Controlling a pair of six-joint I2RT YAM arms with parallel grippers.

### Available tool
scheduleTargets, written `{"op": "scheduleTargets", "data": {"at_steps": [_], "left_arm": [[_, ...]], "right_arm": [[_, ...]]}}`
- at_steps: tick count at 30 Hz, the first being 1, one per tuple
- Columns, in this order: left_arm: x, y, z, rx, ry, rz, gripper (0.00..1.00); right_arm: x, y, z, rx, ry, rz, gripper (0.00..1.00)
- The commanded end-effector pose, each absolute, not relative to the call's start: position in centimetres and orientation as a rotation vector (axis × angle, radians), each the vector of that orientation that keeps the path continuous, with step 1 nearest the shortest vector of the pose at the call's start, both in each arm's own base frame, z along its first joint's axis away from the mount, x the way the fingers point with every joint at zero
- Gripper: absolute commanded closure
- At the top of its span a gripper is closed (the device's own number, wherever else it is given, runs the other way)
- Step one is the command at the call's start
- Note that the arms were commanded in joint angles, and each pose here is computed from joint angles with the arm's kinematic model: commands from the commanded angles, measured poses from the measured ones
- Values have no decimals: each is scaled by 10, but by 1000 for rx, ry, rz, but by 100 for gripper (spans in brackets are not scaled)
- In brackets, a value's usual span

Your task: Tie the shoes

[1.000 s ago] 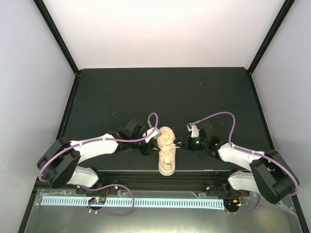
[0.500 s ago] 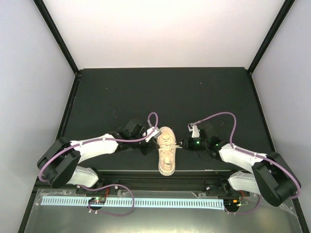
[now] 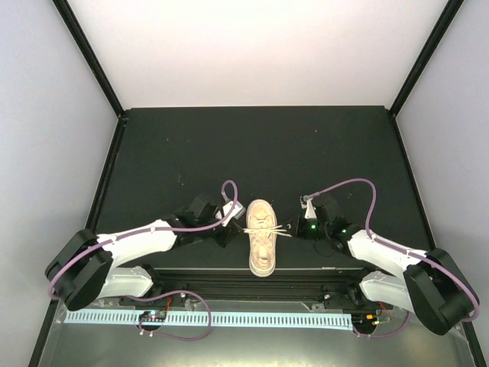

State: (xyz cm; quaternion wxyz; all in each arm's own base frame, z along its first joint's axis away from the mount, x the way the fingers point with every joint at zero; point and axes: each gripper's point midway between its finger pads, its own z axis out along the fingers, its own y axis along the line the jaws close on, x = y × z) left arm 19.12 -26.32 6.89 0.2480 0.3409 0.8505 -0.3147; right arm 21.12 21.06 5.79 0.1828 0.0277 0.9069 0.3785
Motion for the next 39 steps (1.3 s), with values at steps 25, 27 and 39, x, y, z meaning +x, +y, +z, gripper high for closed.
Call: {"op": "scheduleTargets", "data": {"at_steps": [25, 27, 39], "left_arm": [[201, -238, 90, 707, 2328, -822, 40], [209, -243, 109, 716, 2274, -830, 27], [304, -233, 173, 560, 2193, -779, 1]], "right_arm": [[211, 195, 76, -77, 2458, 946, 45], [216, 192, 89, -128, 2440, 879, 20], [302, 165, 142, -96, 2352, 610, 0]]}}
